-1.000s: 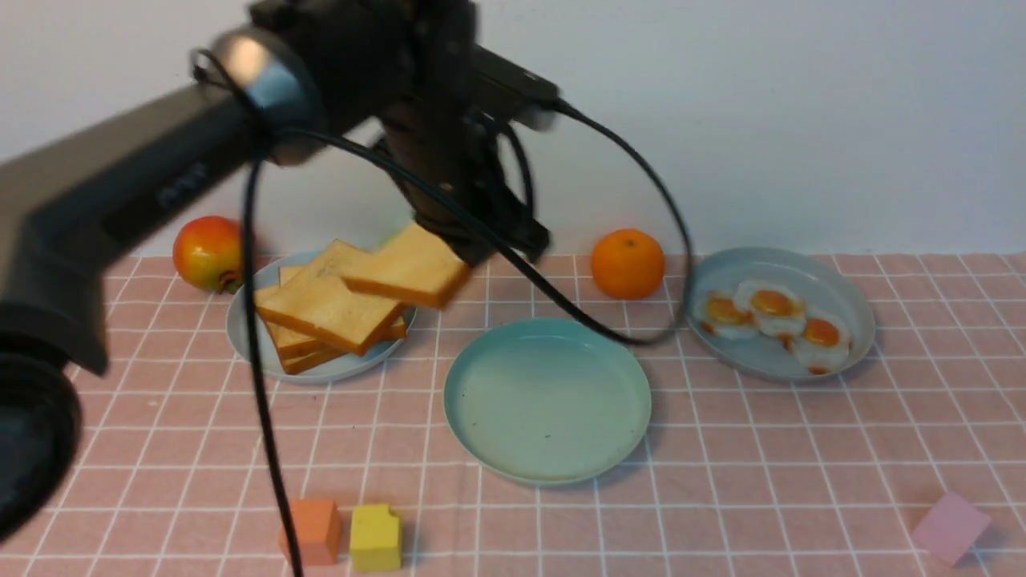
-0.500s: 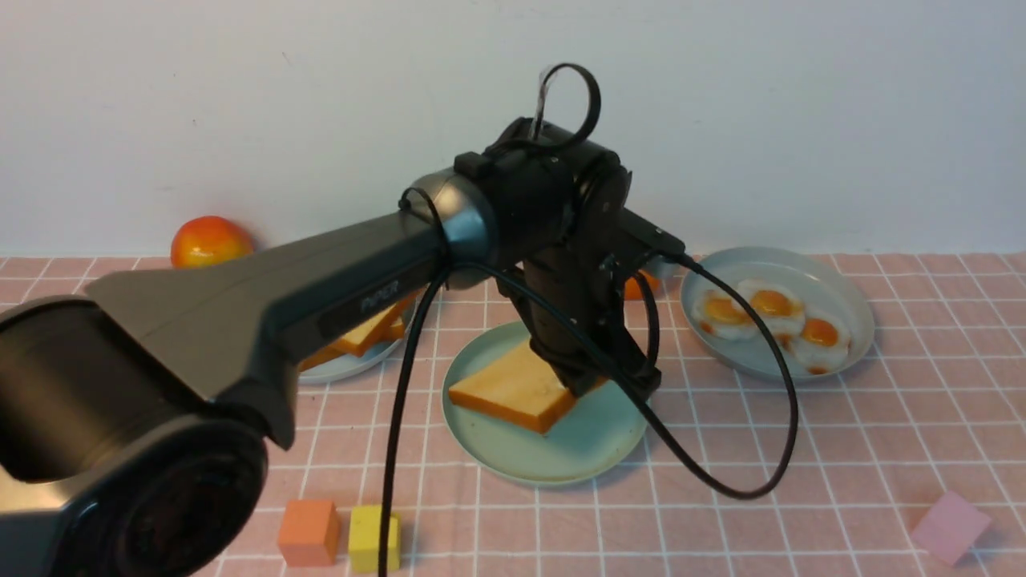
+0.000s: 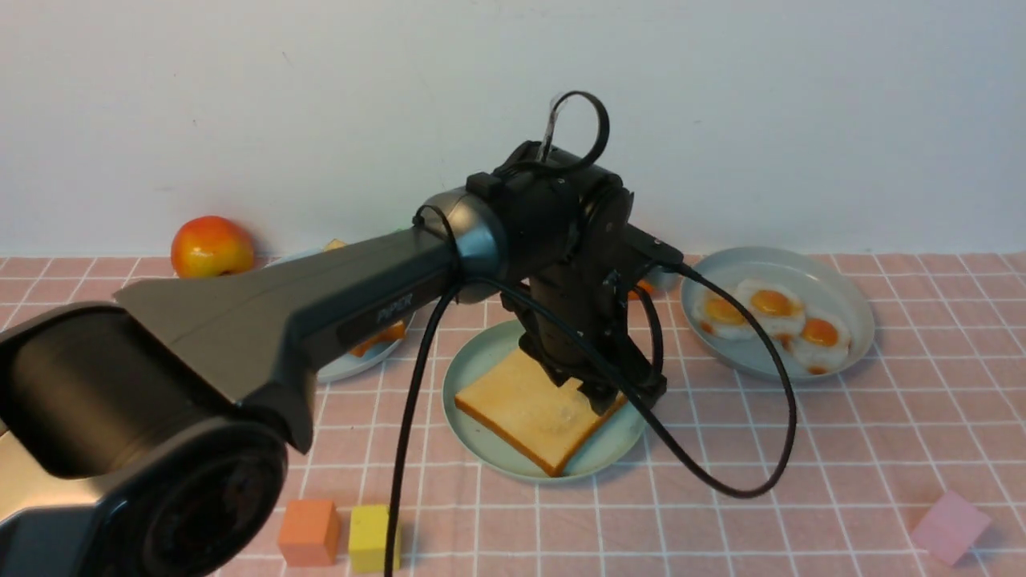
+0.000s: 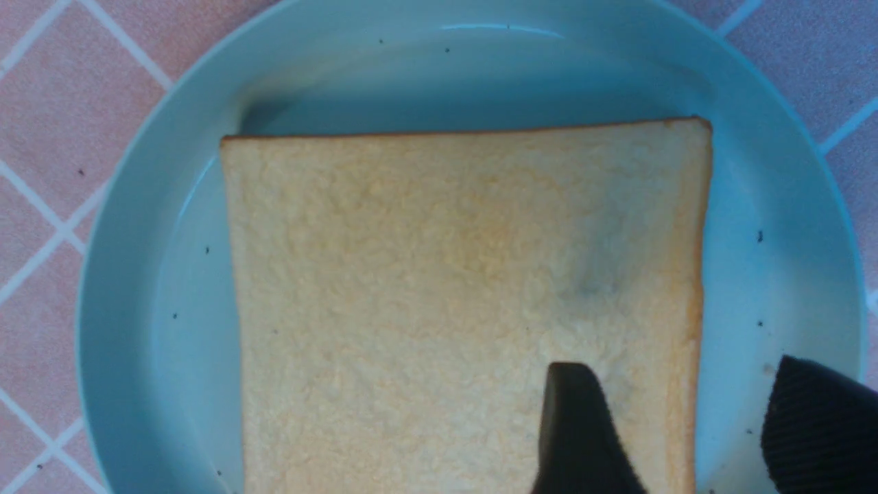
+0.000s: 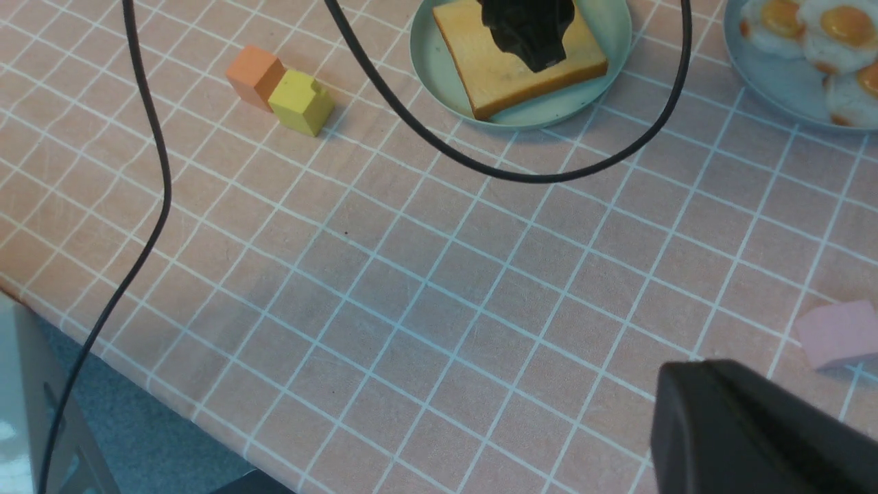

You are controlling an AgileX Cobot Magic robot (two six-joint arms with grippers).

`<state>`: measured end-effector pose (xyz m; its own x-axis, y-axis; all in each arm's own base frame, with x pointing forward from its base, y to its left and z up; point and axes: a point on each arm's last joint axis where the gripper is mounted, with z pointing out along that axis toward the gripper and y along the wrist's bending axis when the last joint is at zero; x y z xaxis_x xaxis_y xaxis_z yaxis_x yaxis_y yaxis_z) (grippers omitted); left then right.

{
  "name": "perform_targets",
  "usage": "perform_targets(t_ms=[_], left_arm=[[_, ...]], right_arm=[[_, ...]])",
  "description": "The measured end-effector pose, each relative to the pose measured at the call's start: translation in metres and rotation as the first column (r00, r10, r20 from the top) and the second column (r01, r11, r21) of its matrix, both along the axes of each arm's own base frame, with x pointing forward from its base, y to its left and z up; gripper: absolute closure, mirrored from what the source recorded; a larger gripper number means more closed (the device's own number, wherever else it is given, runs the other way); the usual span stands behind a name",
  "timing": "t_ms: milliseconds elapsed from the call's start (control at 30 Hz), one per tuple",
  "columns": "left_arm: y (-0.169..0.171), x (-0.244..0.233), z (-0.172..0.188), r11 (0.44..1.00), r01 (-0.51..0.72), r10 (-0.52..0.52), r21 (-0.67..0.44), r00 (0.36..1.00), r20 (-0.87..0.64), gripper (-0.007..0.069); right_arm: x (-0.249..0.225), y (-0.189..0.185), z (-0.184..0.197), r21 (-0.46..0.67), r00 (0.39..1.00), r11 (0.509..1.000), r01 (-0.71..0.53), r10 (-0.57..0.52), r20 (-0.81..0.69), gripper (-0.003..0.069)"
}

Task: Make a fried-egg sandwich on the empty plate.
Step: Use the left arm to put a slice of bread into the empty plate in the middle, then use the right arm to grab a fried egg

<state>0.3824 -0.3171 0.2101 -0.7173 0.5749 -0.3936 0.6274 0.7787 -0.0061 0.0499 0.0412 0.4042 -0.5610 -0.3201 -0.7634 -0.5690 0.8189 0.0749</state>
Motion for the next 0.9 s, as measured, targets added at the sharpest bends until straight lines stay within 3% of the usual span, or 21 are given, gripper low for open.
perform_targets(t_ms=[133,233,267,367,467,667,900], left_arm=[[0.003,-0.012,0.040,0.996,-0.022,0.021,-0.089,1.000,-0.007,0.0154],[0.017,-0.035,0.101,0.984,-0.018,0.020,-0.175,1.000,0.012,0.0242],[0.019,-0.038,0.106,0.984,-0.017,0.019,-0.177,1.000,0.011,0.0252],[0.048,-0.078,0.180,0.968,0.008,0.008,-0.252,0.998,0.060,0.0467],[0.078,-0.114,0.232,0.946,0.019,0.023,-0.324,0.992,0.123,0.0613],[0.130,-0.178,0.249,0.936,-0.001,0.049,-0.352,0.991,0.126,0.0613],[0.194,-0.253,0.200,0.908,-0.011,0.091,-0.418,0.981,0.172,0.0613]], right_arm=[[0.000,0.000,0.000,0.002,1.000,1.000,-0.001,0.001,-0.001,0.0616],[0.005,0.002,-0.001,-0.010,1.000,1.000,0.001,-0.001,-0.017,0.0616],[0.005,0.002,-0.001,-0.009,1.000,1.000,0.001,-0.001,-0.017,0.0615],[0.025,0.011,-0.007,-0.042,0.996,0.999,0.001,-0.004,-0.085,0.0610],[0.056,0.023,-0.015,-0.070,0.993,0.997,0.008,-0.017,-0.118,0.0603],[0.116,0.042,-0.038,-0.169,0.991,0.986,0.013,-0.035,-0.129,0.0598],[0.180,0.046,-0.066,-0.300,0.979,0.952,0.064,-0.119,-0.166,0.0596]])
